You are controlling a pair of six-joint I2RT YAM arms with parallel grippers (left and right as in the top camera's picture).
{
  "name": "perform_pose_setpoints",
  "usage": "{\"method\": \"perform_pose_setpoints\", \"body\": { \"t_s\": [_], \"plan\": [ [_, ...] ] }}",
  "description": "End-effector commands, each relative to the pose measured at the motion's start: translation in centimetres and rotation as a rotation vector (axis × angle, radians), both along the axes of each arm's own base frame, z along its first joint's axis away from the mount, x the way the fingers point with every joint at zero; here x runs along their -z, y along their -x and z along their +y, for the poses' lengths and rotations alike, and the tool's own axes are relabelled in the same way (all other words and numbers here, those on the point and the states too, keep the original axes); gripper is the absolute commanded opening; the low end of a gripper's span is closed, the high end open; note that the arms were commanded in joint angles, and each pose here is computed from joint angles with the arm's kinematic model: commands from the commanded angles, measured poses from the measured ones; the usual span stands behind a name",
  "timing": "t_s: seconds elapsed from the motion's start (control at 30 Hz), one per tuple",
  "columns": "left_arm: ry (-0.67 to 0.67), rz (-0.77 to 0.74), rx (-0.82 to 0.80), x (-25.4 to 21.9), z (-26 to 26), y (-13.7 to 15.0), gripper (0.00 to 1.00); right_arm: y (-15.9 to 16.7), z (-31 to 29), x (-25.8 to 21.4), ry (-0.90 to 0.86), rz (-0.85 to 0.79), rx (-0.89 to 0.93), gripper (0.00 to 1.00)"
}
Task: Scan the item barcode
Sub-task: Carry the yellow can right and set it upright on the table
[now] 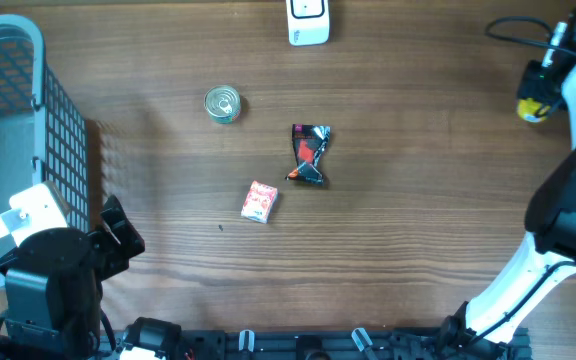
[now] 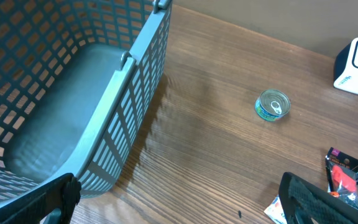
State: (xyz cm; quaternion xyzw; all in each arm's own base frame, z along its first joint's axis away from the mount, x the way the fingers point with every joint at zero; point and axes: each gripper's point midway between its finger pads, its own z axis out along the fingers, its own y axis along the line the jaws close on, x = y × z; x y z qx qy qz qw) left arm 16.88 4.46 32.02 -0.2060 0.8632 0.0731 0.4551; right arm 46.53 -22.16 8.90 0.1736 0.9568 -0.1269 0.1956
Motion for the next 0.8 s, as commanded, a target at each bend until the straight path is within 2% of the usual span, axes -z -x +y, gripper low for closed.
{"method": "perform_pose_setpoints", "body": {
  "t_s": [0.0, 0.17, 0.3, 0.47, 0.6, 0.77],
  "plan": [
    [-0.012, -0.002, -0.006, 0.0, 0.2, 0.0, 1.0, 1.5, -3.4, -2.5, 0.026, -0.05, 0.095, 0.54],
    [-0.012, -0.002, -0.007, 0.0, 0.2, 0.0, 1.0, 2.7, -4.1, -0.8, -0.03, -0.045, 0.132, 0.53],
    [-0.012, -0.002, -0.007, 0.0, 0.2, 0.0, 1.0, 3.3, -3.8, 2.0, -0.036, -0.032, 0.132, 0.57],
    [-0.012, -0.002, -0.007, 0.0, 0.2, 0.0, 1.0, 3.9, -3.4, 3.8, -0.04, -0.023, 0.132, 0.75],
    [-0.012, -0.002, -0.007, 0.0, 0.2, 0.0, 1.0, 4.0, -3.4, 3.8, -0.04, -0.02, 0.131, 1.0],
    [-0.013, -0.002, -0.007, 0.0, 0.2, 0.0, 1.0, 4.3, -3.2, 3.3, -0.043, -0.014, 0.133, 1.0]
  ]
}}
